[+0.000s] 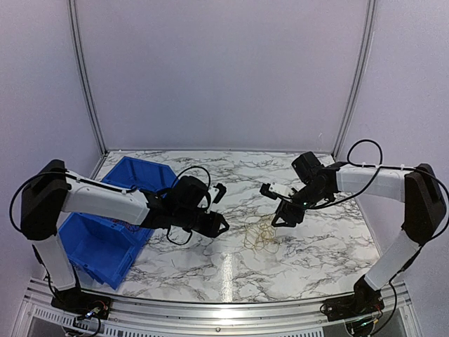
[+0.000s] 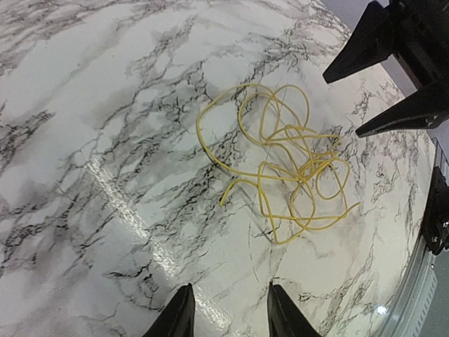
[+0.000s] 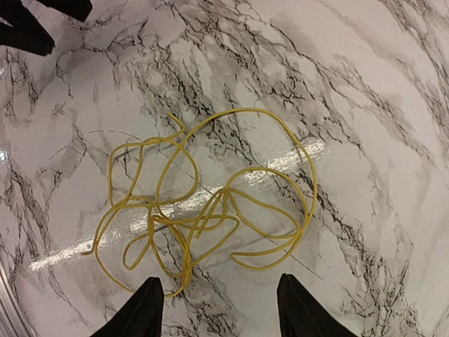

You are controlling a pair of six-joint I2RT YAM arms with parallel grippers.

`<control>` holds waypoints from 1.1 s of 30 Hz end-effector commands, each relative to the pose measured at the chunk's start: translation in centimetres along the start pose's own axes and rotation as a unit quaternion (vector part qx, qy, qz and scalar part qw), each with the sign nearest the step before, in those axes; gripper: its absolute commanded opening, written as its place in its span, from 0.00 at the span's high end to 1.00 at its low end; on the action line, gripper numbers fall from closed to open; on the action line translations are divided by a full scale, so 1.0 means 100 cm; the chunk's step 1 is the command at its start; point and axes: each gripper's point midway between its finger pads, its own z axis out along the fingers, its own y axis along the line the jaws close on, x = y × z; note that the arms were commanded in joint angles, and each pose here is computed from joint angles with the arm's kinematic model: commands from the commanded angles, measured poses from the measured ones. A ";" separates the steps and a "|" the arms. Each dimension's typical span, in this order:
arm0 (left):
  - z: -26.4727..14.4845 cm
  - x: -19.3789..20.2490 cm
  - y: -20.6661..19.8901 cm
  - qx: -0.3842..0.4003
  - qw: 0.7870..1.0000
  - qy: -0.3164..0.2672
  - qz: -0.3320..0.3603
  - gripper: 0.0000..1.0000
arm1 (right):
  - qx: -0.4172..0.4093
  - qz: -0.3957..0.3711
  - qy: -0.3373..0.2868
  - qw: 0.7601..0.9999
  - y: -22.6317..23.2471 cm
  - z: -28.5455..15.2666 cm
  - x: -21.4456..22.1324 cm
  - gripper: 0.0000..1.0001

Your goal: Untangle the cables

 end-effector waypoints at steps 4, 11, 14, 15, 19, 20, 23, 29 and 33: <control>0.038 0.007 -0.036 0.087 0.996 0.022 -0.029 0.62 | -0.005 -0.011 -0.032 0.999 -0.002 0.009 -0.009 0.44; 0.059 0.017 -0.047 0.099 0.994 0.041 -0.023 0.57 | -0.020 -0.008 -0.032 0.999 0.003 0.015 -0.005 0.44; 0.067 0.022 -0.047 0.098 0.994 0.048 -0.031 0.60 | -0.025 -0.008 -0.035 0.999 0.004 0.016 -0.006 0.44; 0.070 0.024 -0.045 0.094 0.994 0.049 -0.035 0.61 | -0.027 -0.009 -0.035 0.999 0.004 0.017 -0.006 0.44; 0.076 0.029 -0.042 0.089 0.994 0.050 -0.042 0.67 | -0.033 -0.007 -0.034 0.999 0.004 0.021 -0.007 0.44; 0.078 0.030 -0.042 0.088 0.994 0.051 -0.045 0.68 | -0.033 -0.005 -0.032 0.999 0.003 0.022 -0.007 0.44; 0.081 0.034 -0.042 0.089 0.993 0.052 -0.053 0.71 | -0.036 -0.005 -0.028 0.999 0.004 0.025 -0.006 0.44; 0.090 0.036 -0.044 0.095 0.992 0.047 -0.063 0.72 | -0.029 -0.004 -0.019 0.999 0.002 0.032 -0.004 0.44; 0.097 0.035 -0.045 0.097 0.992 0.046 -0.063 0.82 | -0.023 -0.007 -0.006 1.000 0.002 0.040 -0.002 0.44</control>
